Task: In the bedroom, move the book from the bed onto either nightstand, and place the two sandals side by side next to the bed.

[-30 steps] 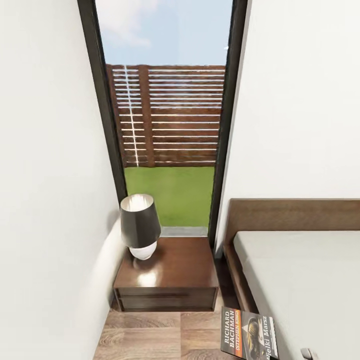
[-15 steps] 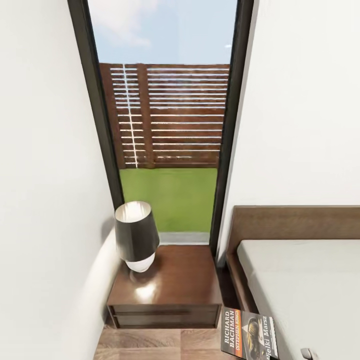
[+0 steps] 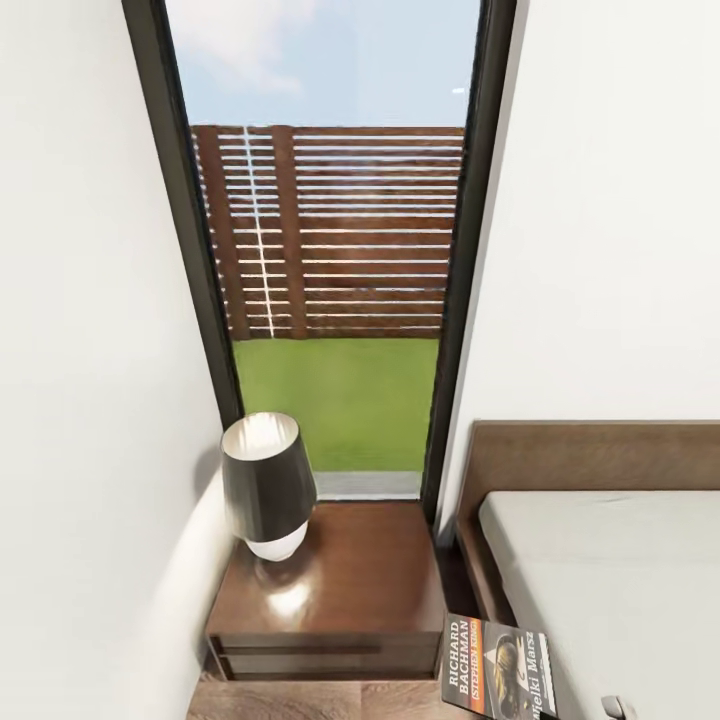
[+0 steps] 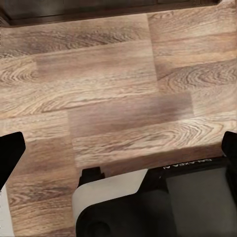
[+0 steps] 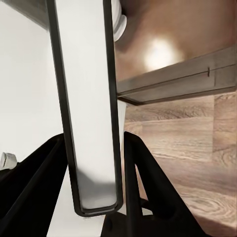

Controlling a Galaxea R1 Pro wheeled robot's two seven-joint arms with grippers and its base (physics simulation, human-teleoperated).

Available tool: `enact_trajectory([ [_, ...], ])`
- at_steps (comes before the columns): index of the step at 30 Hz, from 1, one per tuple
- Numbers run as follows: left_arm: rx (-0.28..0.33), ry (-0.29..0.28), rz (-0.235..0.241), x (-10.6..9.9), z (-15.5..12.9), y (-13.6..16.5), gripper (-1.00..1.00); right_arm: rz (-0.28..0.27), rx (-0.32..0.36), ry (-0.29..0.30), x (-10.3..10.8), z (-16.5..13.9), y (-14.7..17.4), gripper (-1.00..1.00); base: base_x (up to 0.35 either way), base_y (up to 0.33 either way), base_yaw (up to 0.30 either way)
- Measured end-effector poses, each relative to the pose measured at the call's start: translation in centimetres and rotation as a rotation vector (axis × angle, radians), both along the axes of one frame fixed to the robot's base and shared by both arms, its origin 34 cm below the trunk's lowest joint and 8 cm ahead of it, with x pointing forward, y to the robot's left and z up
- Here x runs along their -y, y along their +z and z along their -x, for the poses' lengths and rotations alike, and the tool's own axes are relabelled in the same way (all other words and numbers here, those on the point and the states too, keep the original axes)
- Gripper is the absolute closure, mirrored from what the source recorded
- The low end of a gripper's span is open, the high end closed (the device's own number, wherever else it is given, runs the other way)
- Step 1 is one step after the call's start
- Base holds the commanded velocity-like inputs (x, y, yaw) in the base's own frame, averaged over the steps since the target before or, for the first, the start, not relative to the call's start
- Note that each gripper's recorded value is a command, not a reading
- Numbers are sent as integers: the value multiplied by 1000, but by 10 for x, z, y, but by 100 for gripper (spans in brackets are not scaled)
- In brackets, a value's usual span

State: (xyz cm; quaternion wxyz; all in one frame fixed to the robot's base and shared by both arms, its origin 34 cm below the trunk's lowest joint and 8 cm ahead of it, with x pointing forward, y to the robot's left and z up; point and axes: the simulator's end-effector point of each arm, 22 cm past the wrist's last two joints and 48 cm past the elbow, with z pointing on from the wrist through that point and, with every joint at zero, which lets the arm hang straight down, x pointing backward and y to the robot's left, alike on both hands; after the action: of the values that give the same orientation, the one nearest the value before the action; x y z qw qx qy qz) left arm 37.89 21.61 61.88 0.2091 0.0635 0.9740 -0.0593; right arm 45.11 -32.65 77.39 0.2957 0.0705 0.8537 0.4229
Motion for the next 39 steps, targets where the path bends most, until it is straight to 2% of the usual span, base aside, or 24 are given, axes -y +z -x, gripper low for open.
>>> enact_trajectory([
  [27,0,1,0,0,0,0,-100,1,-2,2,0,1,0,100,258,0,0],
  [39,0,0,0,0,0,0,-100,0,0,0,0,0,0,100,36,0,0],
])
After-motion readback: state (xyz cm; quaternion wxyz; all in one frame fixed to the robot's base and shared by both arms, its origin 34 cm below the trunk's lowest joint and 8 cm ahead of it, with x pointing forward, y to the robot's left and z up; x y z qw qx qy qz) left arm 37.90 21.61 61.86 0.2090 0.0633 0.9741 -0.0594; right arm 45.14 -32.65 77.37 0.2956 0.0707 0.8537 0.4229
